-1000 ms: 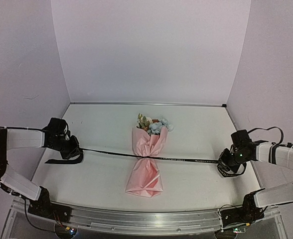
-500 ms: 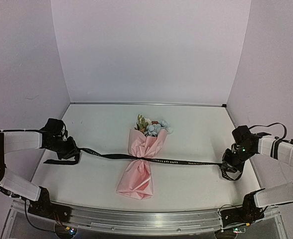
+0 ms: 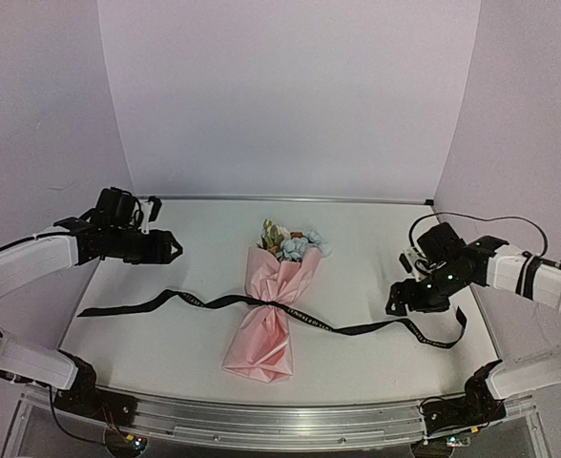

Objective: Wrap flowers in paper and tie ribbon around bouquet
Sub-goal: Tie the ribbon around the folded bouquet.

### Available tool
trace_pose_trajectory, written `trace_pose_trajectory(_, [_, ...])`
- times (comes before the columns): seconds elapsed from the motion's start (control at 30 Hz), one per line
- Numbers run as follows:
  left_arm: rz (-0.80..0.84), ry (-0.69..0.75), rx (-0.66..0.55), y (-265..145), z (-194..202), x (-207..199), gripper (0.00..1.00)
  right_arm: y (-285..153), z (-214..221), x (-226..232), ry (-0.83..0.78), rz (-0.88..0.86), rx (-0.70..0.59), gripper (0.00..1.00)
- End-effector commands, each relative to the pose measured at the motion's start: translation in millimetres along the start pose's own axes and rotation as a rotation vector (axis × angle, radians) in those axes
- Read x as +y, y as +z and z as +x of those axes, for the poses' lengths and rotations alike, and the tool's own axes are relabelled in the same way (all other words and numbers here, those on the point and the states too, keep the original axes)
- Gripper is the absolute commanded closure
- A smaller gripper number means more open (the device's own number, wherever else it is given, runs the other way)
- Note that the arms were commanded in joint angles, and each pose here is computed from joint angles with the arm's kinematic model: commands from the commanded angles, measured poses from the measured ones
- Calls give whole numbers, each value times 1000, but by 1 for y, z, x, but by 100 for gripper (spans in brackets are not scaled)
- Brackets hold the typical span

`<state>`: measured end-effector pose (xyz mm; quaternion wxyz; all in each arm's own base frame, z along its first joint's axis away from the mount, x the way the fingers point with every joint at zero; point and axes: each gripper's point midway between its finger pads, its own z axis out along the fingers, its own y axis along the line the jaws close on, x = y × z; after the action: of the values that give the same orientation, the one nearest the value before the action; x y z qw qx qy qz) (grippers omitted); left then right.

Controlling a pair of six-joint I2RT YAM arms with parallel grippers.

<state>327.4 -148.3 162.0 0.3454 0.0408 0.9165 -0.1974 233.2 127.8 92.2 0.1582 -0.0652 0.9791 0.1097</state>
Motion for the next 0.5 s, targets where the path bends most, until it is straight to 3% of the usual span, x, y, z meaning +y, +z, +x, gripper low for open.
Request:
trace_pose_trajectory(0.0, [109,333,-5,18,-5,-43,33,11,-35,59,-290,-156,-96,13])
trace_pose_trajectory(0.13, [213,467,-3,28,0,-66,36,29,-41,105,-441,-251,-77,14])
trace_pose_trajectory(0.23, [292,649,27,35,24,-86,38,41,-39,130,-522,-285,-38,15])
trace_pose_trajectory(0.33, [299,811,115,53,54,-84,40,54,-31,145,-588,-301,-2,16])
trace_pose_trajectory(0.47, [287,881,162,74,67,-79,44,75,-21,154,-639,-285,27,17])
